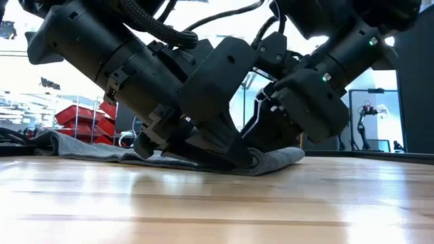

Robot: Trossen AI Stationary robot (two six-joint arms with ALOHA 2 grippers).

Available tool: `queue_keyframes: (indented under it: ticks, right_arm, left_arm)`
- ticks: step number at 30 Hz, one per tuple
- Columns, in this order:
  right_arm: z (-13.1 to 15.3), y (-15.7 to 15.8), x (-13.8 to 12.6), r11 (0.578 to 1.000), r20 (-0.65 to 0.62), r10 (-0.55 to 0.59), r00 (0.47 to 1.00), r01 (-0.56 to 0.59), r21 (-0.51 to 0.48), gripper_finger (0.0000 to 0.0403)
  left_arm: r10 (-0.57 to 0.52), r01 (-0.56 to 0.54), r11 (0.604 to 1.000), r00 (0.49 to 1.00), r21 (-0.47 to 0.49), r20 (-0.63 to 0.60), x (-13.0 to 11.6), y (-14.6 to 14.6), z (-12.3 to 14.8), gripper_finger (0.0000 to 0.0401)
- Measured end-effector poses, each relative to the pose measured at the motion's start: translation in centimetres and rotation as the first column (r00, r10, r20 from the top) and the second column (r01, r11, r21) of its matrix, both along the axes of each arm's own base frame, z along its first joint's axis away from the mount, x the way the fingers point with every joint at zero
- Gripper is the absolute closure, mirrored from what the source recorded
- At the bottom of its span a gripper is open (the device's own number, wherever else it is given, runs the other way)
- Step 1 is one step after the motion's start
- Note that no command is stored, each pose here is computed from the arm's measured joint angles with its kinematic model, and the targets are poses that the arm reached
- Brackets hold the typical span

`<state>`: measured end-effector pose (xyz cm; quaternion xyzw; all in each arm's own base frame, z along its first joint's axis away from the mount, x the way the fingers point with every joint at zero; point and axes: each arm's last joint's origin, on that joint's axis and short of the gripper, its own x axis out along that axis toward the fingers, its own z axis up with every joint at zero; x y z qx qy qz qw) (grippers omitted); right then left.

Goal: Roll towel
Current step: Roll the gray towel

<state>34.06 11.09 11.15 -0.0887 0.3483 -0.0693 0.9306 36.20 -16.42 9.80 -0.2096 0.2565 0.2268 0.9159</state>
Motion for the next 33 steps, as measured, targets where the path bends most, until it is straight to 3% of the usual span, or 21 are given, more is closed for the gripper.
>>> queue_keyframes:
  ticks: [12,28,33]
  right_arm:
    - [0.9,0.5,0.4,0.997,0.026,0.06,0.998,-0.061,0.042,0.0177]
    - [0.4,-0.3,0.3,0.998,0.003,0.027,1.0,-0.027,0.048,0.0177]
    - [3.3,0.4,-0.4,0.998,0.069,0.054,0.996,-0.056,0.025,0.0177]
  left_arm:
    - [0.048,-0.048,0.999,0.998,-0.008,0.034,0.4,0.2,-1.1,0.0268]
    - [0.018,-0.018,1.0,0.999,0.012,0.028,0.4,-0.1,-1.3,0.0268]
    - [0.014,-0.014,1.0,1.0,0.011,0.021,0.4,-0.1,-1.4,0.0268]
